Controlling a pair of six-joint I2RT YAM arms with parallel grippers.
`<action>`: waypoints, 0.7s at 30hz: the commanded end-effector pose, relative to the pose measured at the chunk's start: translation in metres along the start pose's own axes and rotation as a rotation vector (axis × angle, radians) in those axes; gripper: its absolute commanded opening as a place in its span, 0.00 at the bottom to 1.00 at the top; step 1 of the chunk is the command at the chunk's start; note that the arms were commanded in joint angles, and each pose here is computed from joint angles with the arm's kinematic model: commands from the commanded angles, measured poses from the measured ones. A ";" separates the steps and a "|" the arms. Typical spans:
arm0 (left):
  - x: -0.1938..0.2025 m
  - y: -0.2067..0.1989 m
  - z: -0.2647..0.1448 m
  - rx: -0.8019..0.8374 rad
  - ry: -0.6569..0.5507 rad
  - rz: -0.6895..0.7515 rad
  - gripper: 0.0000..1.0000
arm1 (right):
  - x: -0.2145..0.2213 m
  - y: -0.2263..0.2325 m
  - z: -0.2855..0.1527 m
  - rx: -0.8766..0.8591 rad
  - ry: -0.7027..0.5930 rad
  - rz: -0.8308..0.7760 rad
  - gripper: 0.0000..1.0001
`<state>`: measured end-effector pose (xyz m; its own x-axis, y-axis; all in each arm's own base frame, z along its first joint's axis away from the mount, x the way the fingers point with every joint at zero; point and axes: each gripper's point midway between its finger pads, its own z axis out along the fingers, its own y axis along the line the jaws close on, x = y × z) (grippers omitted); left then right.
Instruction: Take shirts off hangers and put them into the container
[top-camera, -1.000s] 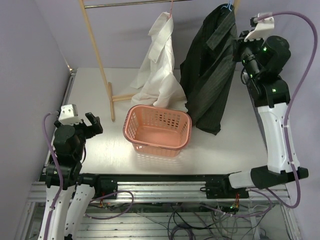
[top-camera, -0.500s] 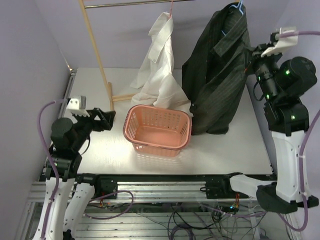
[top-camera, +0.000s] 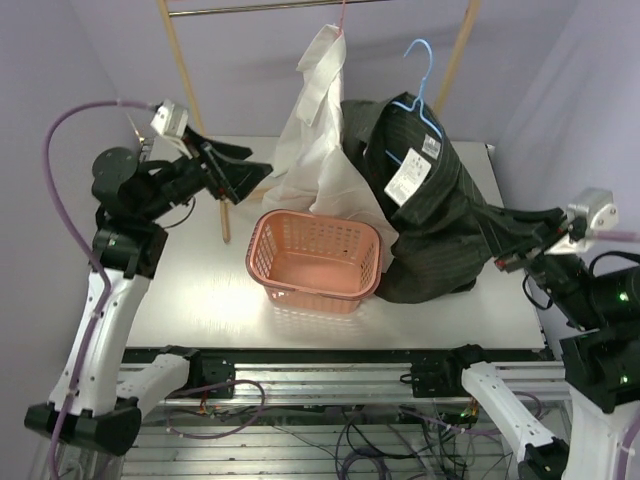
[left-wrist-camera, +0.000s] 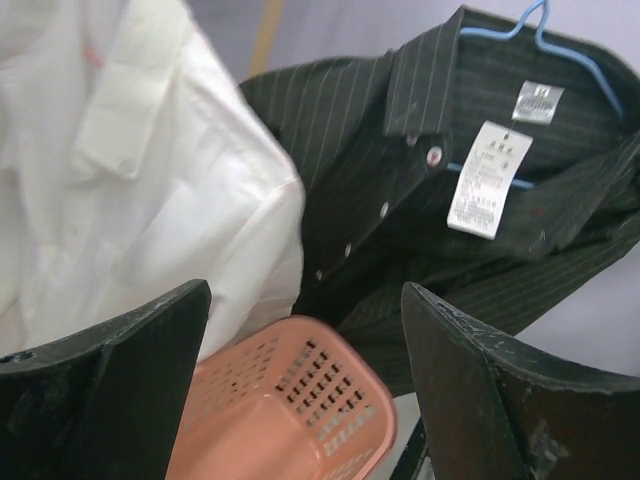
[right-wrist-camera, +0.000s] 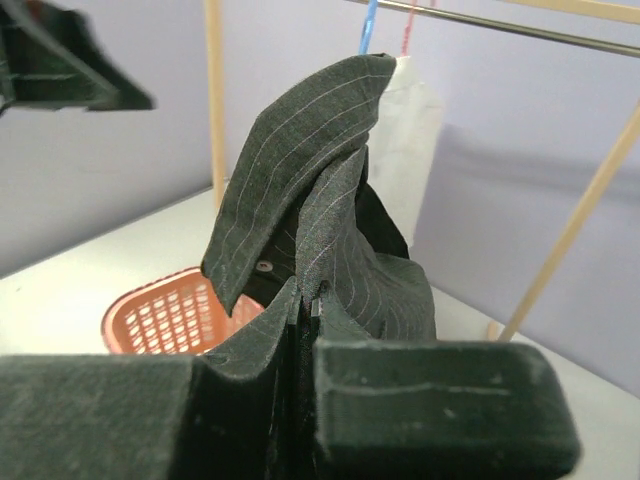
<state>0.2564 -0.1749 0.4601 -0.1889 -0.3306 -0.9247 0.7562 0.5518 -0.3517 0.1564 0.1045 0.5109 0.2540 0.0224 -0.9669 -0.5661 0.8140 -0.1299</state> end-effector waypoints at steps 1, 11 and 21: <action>-0.013 -0.033 0.033 0.127 0.018 0.020 0.88 | -0.002 0.023 -0.014 -0.087 -0.035 0.022 0.00; 0.034 -0.084 0.127 0.064 0.175 0.259 0.87 | 0.002 0.014 -0.040 0.026 -0.003 0.034 0.00; 0.030 -0.076 0.143 0.011 0.125 0.582 0.87 | -0.014 0.049 -0.076 -0.151 -0.057 0.253 0.00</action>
<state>0.2778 -0.3442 0.4564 0.0012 0.0476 -0.9989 0.8279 0.5603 0.0277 0.0970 0.1085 0.4832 0.1241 0.1235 -0.9846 -0.6844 0.7291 0.0052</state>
